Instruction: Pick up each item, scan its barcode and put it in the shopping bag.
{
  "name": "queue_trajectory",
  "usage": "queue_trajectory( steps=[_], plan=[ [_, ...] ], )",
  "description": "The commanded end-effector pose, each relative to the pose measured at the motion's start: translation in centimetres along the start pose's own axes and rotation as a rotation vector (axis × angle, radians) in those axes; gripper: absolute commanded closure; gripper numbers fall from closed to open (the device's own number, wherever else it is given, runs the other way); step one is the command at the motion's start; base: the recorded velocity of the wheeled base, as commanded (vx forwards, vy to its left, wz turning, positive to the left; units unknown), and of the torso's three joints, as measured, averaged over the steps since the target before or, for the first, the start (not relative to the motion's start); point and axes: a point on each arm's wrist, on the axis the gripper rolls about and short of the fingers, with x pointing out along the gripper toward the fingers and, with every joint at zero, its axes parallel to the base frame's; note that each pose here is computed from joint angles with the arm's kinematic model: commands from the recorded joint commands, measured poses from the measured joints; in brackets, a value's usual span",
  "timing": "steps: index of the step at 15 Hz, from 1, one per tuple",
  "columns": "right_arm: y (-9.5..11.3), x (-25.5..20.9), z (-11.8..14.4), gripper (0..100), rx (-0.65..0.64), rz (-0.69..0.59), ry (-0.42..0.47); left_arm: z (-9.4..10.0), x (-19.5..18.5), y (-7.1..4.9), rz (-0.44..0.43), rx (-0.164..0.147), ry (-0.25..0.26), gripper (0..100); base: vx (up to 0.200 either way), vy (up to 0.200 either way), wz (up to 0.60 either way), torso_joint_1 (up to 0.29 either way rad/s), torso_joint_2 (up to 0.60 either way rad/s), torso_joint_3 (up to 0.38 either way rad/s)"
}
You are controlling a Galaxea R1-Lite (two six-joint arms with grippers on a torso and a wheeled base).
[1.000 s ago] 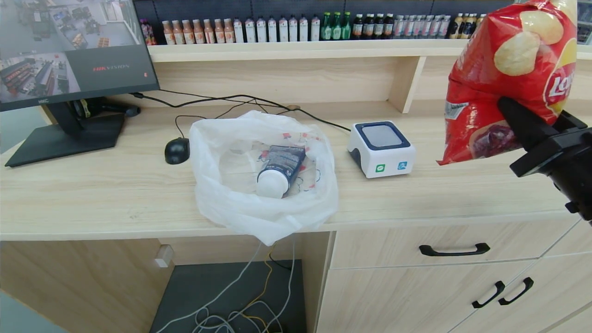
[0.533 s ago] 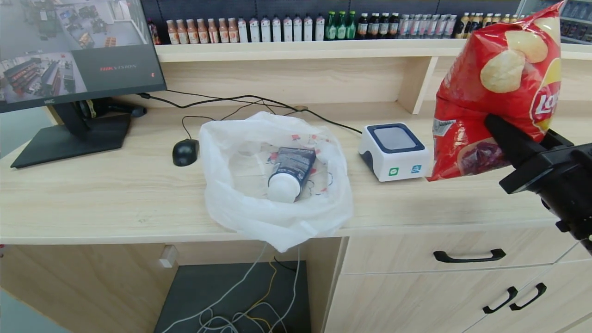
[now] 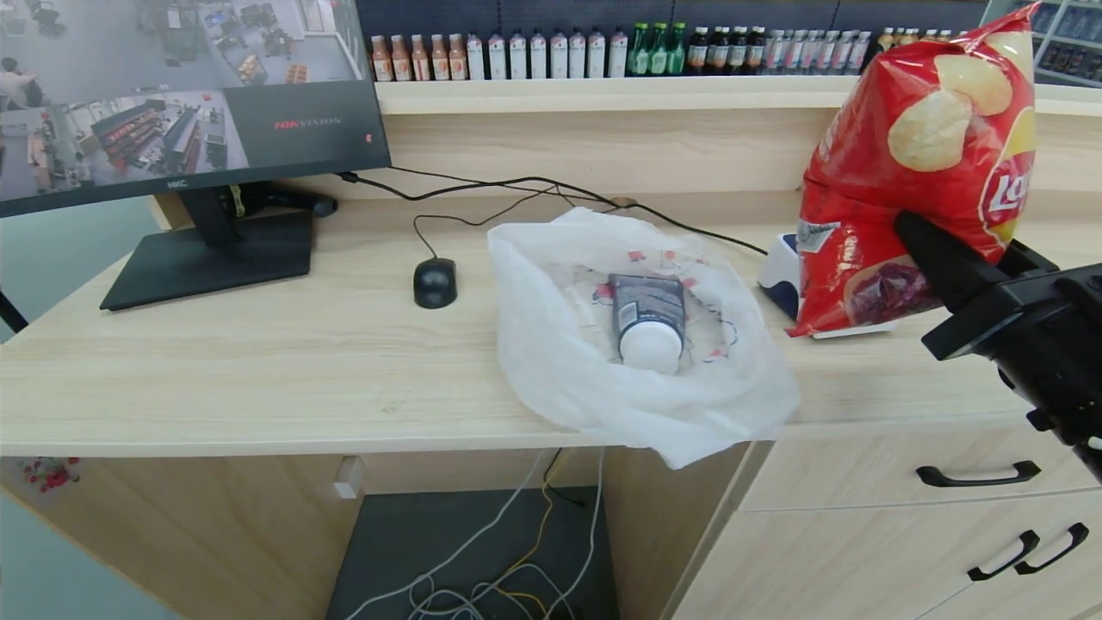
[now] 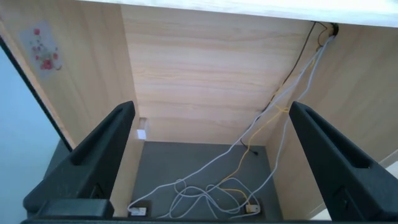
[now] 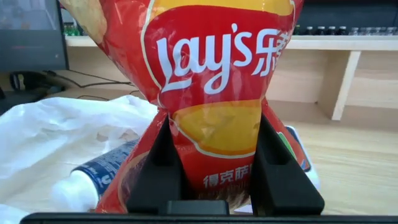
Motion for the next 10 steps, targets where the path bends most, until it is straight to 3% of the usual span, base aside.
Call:
queue_trajectory(
  steps=[1, 3, 7, 10],
  plan=[
    [0.3, 0.5, -0.3, 100, 0.002, 0.008, 0.002, 0.0, 0.0, 0.0, 0.0, 0.001, -0.001, 0, 0.0, 0.2, 0.0, 0.002, 0.0, 0.002],
    [1.2, 1.2, -0.2, 100, 0.019, 0.035, -0.007, 0.0, 0.0, 0.0, 0.0, 0.001, -0.001, 0, 0.0, 0.2, 0.0, 0.005, 0.0, 0.005],
    [1.8, 0.9, -0.9, 100, 0.064, 0.061, 0.026, 0.0, 0.0, 0.0, 0.0, 0.006, -0.002, 0, 0.0, 0.0, 0.0, 0.0, 0.0, 0.0],
    [3.5, 0.5, -0.7, 100, 0.181, 0.058, 0.068, 0.0, 0.0, 0.0, 0.0, 0.006, -0.002, 0, 0.0, 0.0, 0.0, 0.0, 0.0, 0.0]
  ],
)
